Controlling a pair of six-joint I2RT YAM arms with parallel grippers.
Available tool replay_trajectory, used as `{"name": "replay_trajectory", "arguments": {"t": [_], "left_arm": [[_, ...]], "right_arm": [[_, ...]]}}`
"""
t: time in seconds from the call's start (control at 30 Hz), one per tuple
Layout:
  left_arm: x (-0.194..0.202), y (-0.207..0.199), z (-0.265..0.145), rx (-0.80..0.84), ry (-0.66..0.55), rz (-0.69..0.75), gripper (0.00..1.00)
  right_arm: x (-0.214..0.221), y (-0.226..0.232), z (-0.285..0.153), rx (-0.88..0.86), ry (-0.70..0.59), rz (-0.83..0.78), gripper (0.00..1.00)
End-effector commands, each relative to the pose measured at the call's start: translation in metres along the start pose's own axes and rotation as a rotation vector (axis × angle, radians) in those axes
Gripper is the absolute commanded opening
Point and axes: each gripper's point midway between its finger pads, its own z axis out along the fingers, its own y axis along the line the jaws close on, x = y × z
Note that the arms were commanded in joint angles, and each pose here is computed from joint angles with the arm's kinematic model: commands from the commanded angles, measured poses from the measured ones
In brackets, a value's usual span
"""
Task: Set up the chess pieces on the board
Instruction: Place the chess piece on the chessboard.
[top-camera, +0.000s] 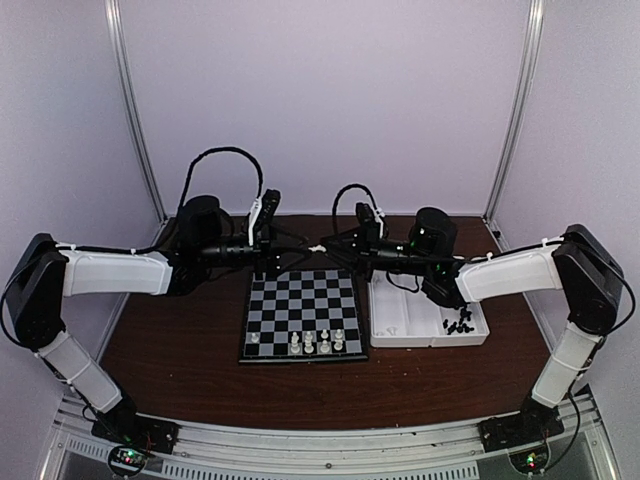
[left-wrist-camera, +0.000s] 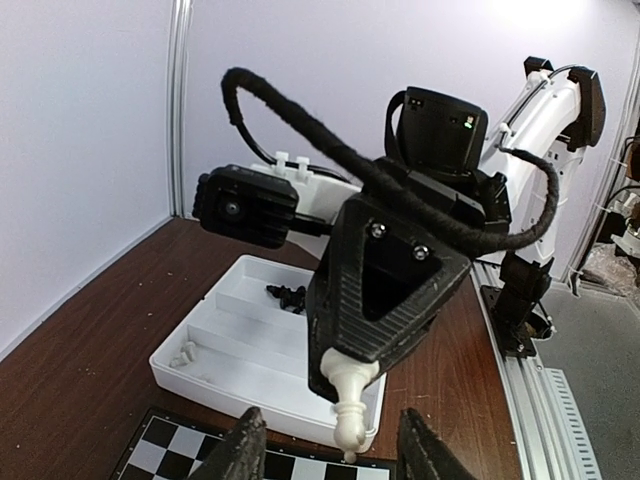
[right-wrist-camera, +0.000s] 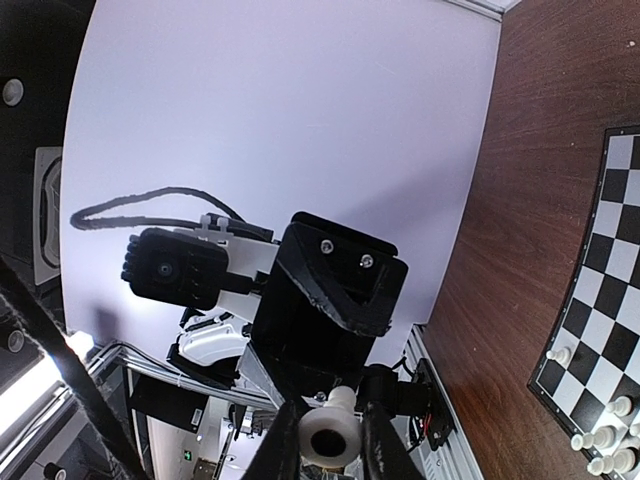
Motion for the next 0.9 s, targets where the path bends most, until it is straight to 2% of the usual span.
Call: {"name": "replay_trajectory", "arguments": {"t": [0.0,0.2,0.4,0.53,0.7,0.87], "left_arm": [[-0.014,-0.012,-0.002,0.051,-0.047,0.062,0.45],[-0.012,-0.013,-0.002,0.058,-0.043,0.059,0.38],[-0.010,-0.014,-0.002,0.067,-0.038,0.057,0.14],[-0.010,-0.016,-0.001,0.083,-0.030,0.054,0.08],[-0.009,-0.017,-0.002,0.077,-0.027,0.057,0.02],[-0.008,-0.017,-0.005,0.060,0.002,0.043,0.01]], "right_arm": [[-0.005,0.018,0.006,-0.055,-0.011,-0.037,0.13],[-0.005,0.019,0.008,-0.061,-0.006,-0.033,0.13],[-0.004,0.015,0.011,-0.057,0.003,-0.027,0.13],[-0.003,0.015,0.011,-0.060,0.004,-0.026,0.14],[-0.002,0.012,0.010,-0.052,0.003,-0.028,0.27],[-0.003,0.004,0.007,-0.014,-0.003,-0.040,0.45]]}}
